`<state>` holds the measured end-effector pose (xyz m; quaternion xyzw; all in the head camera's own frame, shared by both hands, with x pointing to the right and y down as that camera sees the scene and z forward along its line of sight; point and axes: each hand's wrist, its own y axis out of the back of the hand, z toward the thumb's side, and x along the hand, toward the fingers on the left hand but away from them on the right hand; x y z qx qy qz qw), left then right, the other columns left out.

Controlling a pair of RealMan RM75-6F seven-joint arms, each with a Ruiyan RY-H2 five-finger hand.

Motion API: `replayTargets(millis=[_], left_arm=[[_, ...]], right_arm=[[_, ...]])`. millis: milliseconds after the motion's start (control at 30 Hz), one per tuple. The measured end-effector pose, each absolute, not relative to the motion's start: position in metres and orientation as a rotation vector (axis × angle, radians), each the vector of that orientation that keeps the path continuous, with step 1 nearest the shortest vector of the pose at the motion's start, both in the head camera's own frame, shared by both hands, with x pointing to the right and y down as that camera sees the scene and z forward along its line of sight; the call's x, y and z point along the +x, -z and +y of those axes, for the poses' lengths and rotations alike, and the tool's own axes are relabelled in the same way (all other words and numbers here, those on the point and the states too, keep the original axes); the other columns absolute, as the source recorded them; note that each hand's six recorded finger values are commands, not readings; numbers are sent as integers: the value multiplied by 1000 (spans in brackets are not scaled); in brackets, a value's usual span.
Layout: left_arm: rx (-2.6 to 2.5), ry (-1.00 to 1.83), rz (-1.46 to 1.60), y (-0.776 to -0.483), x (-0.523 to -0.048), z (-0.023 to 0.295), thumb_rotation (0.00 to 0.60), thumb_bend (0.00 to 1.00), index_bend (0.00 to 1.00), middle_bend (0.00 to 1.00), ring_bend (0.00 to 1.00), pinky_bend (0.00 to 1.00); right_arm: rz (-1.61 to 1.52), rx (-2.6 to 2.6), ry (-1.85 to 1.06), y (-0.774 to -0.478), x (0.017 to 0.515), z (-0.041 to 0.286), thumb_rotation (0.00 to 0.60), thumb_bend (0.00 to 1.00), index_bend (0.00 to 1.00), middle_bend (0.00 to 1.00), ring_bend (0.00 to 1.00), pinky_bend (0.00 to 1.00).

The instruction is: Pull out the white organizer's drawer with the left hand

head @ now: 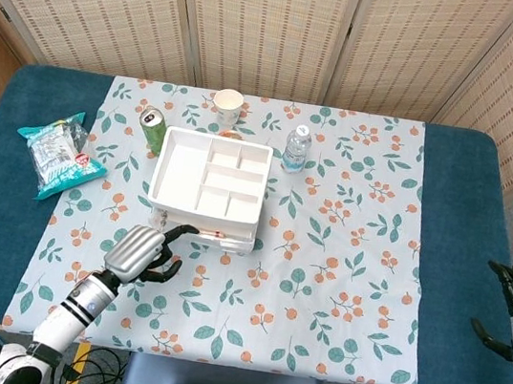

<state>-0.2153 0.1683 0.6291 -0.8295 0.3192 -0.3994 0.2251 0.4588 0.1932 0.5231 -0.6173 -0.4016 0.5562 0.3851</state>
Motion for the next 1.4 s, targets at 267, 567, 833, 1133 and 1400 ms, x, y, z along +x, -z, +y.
replayTargets(millis=[267, 567, 833, 1133, 1400], left_arm=[[-2293, 1097, 878, -627, -217, 175, 600, 476, 263, 957, 996, 1000], [-2301, 1085, 864, -622, -217, 183, 600, 476, 286, 957, 995, 1000], [-2304, 1080, 832, -616, -218, 195, 600, 476, 296, 957, 994, 1000], [-2309, 1081, 817, -611, -222, 204, 600, 476, 320, 957, 994, 1000], [-2309, 1068, 816, -605, -223, 210, 600, 475, 330, 957, 993, 1000]], right_arm=[[-1023, -1575, -1419, -525, 459, 194, 600, 253, 114, 176, 162, 175], [-1023, -1579, -1413, -524, 457, 193, 600, 253, 115, 176, 162, 175], [-1022, -1577, -1415, -523, 458, 194, 600, 253, 114, 176, 162, 175], [-1019, -1580, -1412, -523, 457, 193, 600, 253, 115, 176, 162, 175], [-1019, -1579, -1412, -523, 457, 193, 600, 253, 115, 176, 162, 175]])
